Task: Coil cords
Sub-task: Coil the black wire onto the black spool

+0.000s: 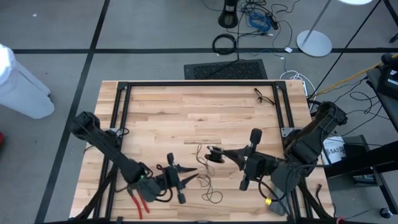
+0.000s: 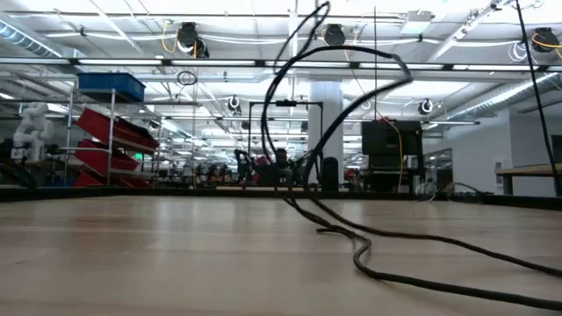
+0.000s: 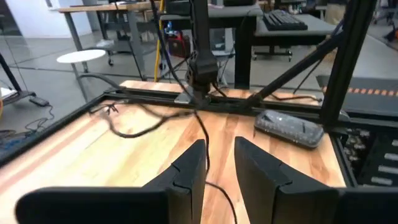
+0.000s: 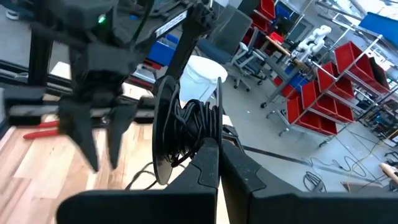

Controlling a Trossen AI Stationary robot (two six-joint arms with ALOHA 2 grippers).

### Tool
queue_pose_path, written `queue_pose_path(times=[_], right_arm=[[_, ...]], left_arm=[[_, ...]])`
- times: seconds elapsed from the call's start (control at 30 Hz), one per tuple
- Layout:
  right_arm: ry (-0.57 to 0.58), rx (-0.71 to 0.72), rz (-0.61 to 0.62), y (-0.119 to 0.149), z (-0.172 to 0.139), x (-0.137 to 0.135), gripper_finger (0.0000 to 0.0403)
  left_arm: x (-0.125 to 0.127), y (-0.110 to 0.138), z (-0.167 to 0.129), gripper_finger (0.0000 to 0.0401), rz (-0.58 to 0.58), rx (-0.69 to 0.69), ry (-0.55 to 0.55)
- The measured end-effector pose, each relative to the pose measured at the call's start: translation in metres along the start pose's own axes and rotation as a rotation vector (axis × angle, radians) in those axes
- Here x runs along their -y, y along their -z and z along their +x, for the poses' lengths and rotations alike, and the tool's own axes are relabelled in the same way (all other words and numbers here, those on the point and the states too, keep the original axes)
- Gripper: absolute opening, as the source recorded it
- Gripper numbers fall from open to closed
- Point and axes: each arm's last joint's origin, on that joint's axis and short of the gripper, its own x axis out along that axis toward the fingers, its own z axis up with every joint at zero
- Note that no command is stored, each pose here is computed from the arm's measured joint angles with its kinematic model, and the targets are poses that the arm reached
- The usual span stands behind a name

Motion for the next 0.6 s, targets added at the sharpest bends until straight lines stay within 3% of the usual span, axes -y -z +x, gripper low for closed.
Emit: queue_pose_path(times=[0.17, 0.6], right_arm=[[0.001, 0.007, -0.025, -0.001, -0.003, 0.005, 0.0000], [-0.002, 0.009, -0.039, -0.002, -0.004, 0.006, 0.0000]], left_arm=[[0.010, 0.017, 0.016, 0.0103, -0.018, 0.033, -0.020], [0.019, 0.052, 0.043, 0.0212, -0.078, 0.080, -0.129]])
